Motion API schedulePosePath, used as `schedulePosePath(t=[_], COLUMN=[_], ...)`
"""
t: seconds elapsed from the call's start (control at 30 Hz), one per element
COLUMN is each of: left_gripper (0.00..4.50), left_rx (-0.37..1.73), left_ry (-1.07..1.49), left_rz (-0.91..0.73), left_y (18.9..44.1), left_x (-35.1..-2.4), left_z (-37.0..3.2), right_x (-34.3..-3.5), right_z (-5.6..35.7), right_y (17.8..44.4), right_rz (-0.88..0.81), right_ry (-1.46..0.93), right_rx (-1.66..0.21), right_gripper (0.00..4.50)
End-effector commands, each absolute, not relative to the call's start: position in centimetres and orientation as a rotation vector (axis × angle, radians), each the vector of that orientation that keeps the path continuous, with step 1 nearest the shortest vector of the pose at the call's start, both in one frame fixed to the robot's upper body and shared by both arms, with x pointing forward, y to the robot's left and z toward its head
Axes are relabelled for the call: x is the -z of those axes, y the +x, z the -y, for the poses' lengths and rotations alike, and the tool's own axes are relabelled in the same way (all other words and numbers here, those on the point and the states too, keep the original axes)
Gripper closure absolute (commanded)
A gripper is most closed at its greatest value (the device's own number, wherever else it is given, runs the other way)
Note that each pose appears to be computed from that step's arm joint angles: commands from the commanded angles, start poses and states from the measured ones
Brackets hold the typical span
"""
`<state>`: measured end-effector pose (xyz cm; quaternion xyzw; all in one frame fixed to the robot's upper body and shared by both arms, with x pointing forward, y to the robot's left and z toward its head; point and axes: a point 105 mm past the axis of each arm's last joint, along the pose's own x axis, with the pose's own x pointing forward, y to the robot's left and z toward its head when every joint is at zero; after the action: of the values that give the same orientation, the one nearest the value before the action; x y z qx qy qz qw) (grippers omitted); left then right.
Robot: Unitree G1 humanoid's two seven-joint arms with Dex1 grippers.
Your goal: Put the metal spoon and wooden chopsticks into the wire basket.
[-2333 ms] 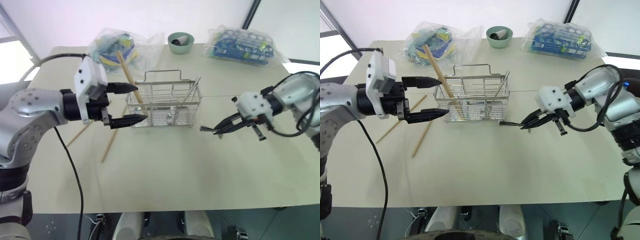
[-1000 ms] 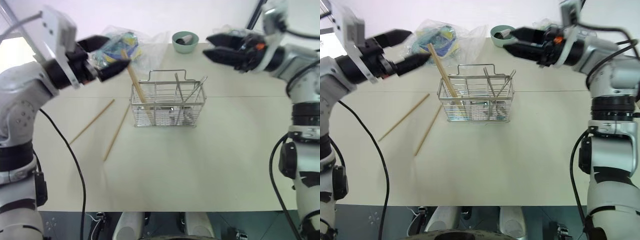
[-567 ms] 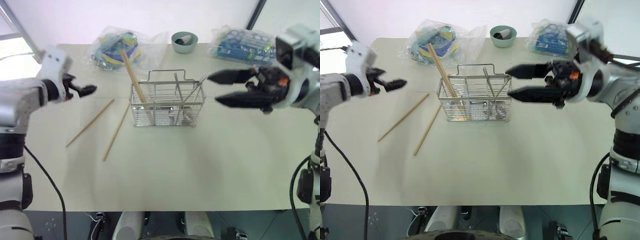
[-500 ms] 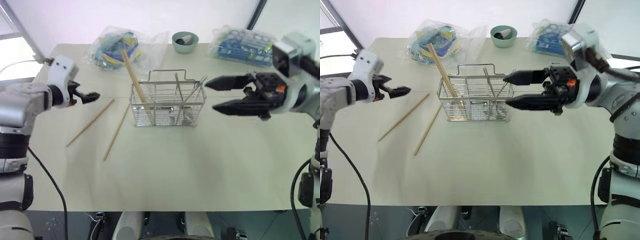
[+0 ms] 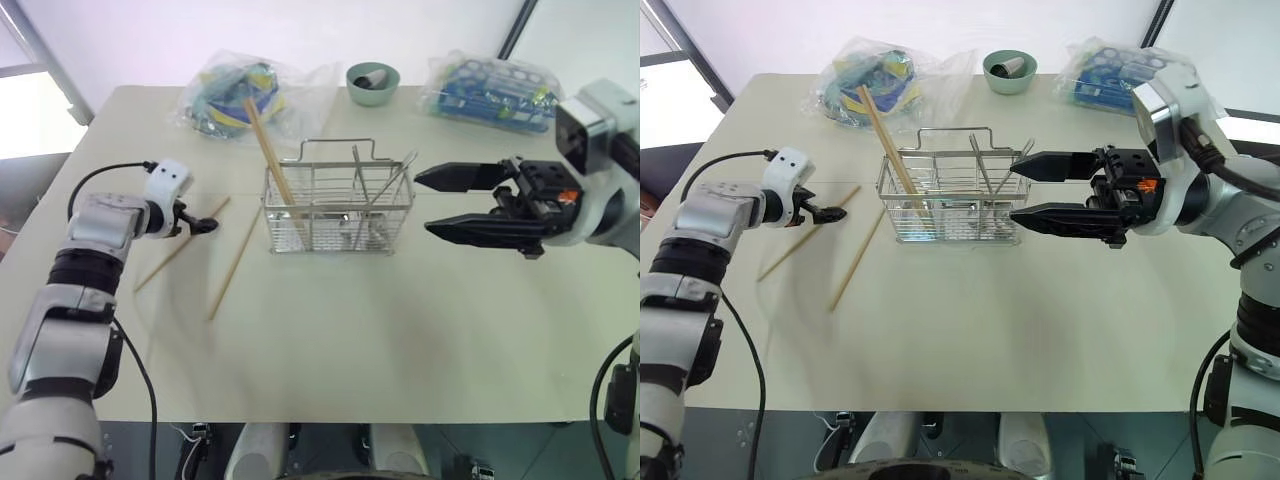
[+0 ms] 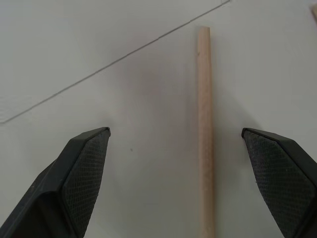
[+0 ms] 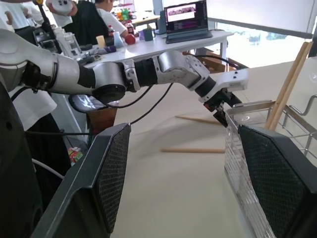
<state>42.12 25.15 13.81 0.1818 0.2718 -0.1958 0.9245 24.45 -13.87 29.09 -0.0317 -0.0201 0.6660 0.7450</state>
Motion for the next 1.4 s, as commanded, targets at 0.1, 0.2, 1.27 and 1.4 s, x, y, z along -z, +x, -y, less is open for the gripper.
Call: schedulePosePath(t=[0.1,0.2,1.27,1.4], left_gripper=[0.56,1.84,4.46,4.46], left_rx=[0.410,0.408,0.693,0.753], left_ry=[0.450,0.438,-0.547,-0.517], left_rz=[-0.608,-0.603,0.578,0.567], left_y=[42.4,42.5,37.1,36.6], left_x=[-11.7,-11.6,-42.3,-41.7], left_z=[-25.6,-25.7,-13.7,-10.6], right_x=[-30.1,-30.1,-31.3,-31.4], right_z=[13.8,14.0,14.8,15.1], right_y=[23.6,23.6,25.6,25.5], right_rz=[0.103,0.103,0.120,0.129], right_ry=[-0.099,-0.093,0.007,0.016], right_rx=[-1.451,-1.435,-1.334,-1.317], right_gripper=[0.90,0.90,0.90,0.90])
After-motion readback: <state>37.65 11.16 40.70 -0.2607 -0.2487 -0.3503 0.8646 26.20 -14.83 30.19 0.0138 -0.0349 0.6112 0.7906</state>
